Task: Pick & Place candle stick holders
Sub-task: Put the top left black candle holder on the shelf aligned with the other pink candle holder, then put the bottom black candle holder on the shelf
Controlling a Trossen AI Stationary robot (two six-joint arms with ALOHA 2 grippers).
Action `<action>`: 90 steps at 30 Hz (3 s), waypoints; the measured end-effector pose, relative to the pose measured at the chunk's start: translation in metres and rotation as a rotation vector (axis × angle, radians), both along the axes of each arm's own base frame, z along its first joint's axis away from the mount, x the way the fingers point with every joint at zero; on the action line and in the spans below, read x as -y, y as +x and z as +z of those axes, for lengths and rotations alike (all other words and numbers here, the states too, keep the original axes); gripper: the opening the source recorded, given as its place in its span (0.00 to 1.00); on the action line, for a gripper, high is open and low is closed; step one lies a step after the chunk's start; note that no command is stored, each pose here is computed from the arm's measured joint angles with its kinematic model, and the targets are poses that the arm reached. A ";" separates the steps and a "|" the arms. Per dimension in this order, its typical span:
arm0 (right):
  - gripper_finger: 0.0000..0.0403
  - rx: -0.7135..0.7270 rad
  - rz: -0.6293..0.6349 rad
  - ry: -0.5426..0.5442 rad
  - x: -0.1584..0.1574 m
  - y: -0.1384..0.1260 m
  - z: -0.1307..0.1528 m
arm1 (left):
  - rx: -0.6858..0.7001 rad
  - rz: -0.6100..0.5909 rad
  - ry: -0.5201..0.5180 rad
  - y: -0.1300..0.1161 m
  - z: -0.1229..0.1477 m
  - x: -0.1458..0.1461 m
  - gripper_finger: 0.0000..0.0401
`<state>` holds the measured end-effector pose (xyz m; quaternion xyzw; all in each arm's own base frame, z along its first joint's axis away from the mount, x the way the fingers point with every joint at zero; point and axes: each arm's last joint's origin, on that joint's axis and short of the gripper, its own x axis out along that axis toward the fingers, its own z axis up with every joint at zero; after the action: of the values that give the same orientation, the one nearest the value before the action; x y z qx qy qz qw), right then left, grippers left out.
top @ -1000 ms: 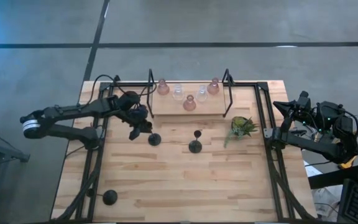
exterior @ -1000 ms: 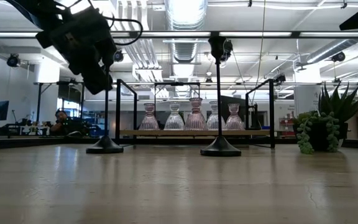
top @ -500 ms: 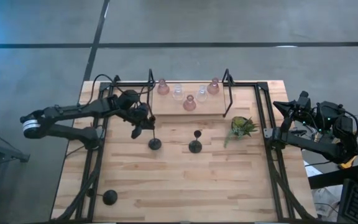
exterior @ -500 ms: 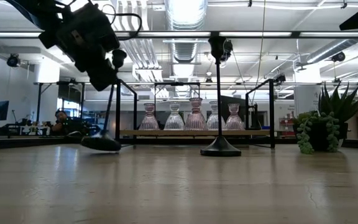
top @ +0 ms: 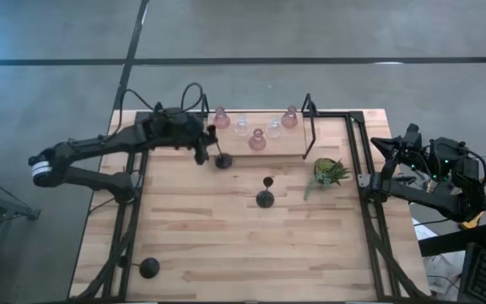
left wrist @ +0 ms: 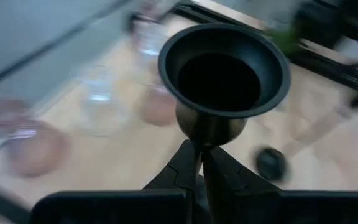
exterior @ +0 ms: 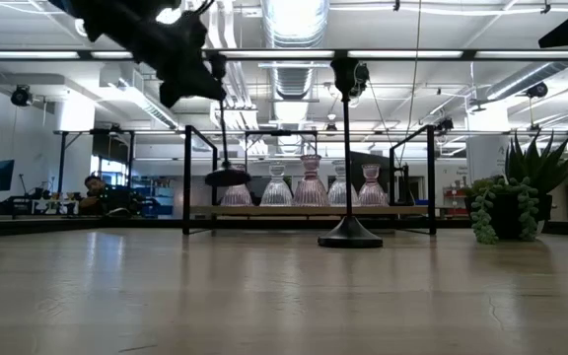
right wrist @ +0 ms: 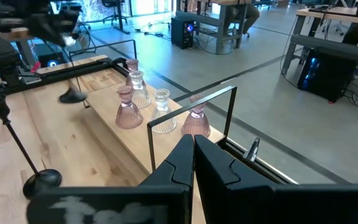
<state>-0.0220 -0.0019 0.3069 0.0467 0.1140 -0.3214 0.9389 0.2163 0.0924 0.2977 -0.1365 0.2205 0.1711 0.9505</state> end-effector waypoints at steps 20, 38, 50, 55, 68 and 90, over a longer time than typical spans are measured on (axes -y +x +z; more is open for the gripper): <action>0.02 0.000 0.000 0.000 0.000 0.000 0.000 | -0.192 0.301 0.027 0.046 -0.001 -0.034 0.03; 0.02 0.001 0.000 0.000 0.000 0.000 0.000 | -0.138 0.385 -0.039 0.023 -0.012 -0.034 0.03; 0.02 0.000 0.000 0.000 0.000 0.000 0.000 | -0.140 0.382 -0.018 0.020 -0.013 -0.033 0.03; 0.02 0.000 0.000 0.000 0.000 0.000 0.000 | -0.155 0.379 0.021 0.020 -0.013 -0.034 0.03; 0.02 0.000 0.000 0.000 0.000 0.000 0.000 | -0.127 0.370 0.053 0.022 -0.010 -0.035 0.04; 0.02 0.000 0.000 0.000 0.000 0.000 0.000 | -0.143 0.338 -0.002 0.025 -0.023 -0.036 0.11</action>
<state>-0.0221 -0.0019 0.3069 0.0467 0.1138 -0.3214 0.9389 0.2413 0.1280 0.2750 -0.1599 0.2614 0.3373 0.8901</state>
